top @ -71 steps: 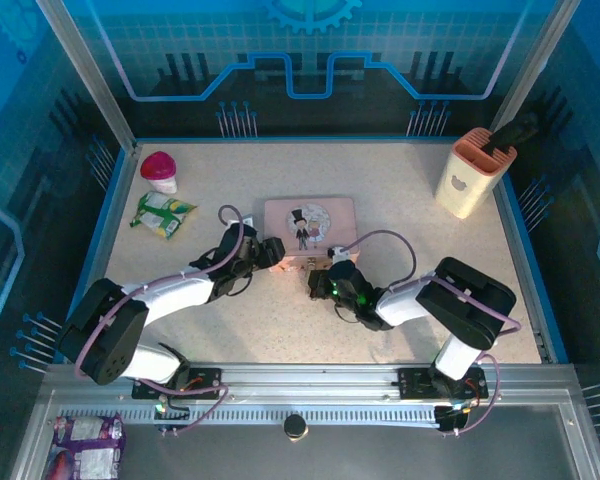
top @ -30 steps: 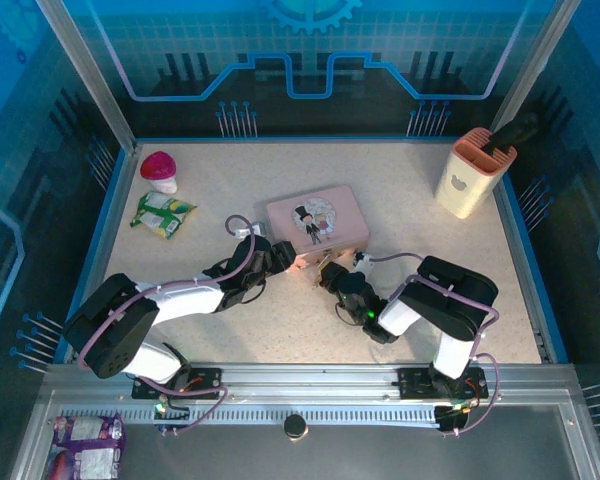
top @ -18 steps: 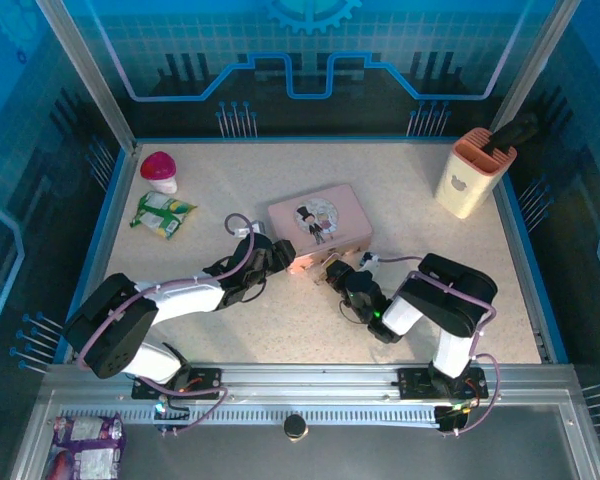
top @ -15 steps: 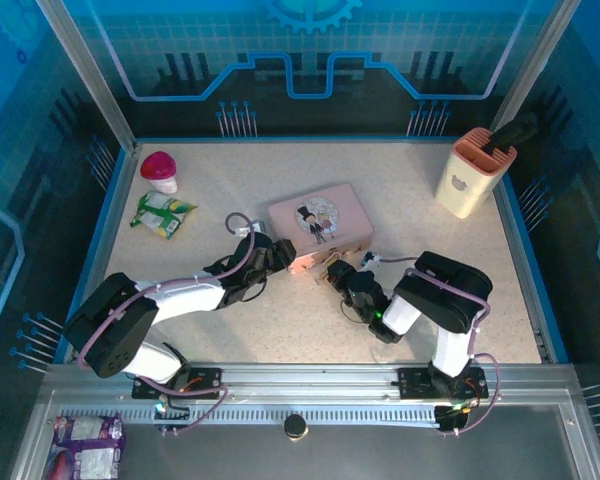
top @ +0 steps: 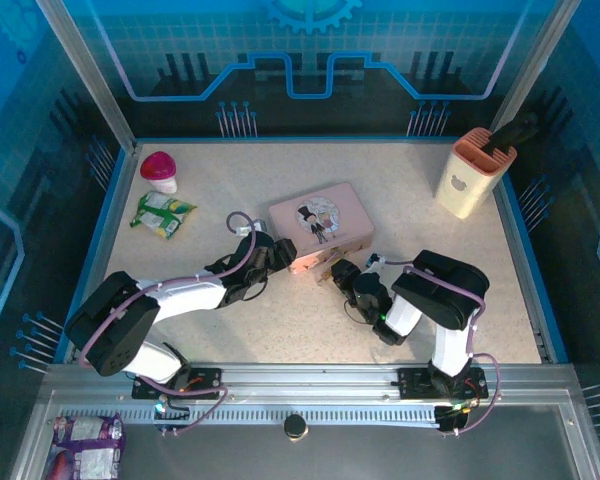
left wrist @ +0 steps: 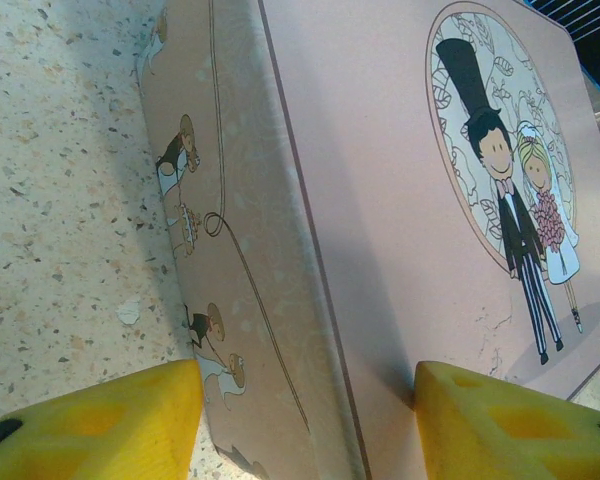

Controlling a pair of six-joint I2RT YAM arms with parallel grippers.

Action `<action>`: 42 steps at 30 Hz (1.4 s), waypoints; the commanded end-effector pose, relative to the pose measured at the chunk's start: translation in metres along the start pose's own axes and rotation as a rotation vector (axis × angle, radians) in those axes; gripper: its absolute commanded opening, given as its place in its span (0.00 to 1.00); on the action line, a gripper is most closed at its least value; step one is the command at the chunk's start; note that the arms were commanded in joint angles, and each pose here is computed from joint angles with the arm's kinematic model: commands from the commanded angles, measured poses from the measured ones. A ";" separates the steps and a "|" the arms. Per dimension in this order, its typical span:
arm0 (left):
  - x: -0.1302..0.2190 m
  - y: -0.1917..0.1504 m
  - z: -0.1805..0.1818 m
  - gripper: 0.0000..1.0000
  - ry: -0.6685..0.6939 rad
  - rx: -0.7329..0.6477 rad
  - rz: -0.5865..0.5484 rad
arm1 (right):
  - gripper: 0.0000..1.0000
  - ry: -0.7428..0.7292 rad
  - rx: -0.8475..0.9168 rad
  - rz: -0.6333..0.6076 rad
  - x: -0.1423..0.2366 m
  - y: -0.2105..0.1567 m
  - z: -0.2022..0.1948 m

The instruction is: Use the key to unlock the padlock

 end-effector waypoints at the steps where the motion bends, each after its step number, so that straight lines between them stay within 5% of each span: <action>1: -0.001 -0.002 0.007 0.58 0.075 -0.002 0.008 | 0.18 -0.049 -0.009 -0.059 -0.001 0.006 -0.012; 15: -0.004 -0.004 0.007 0.57 0.073 -0.001 0.020 | 0.00 -0.004 0.023 -0.085 0.002 0.012 -0.007; 42: -0.016 -0.002 -0.006 0.56 0.027 0.052 0.048 | 0.00 0.096 -0.017 -0.280 -0.017 0.020 0.035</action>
Point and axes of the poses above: each hand's point on the last joint's axis, 136 mm out from that joint toward the fingers, its own x axis back along the fingers, its own z axis along the line the jaws close on, y = z × x, the point moved 10 cm from there along x, back along the fingers, and after that the axes turned 1 degree about -x, right-handed, at the moved point
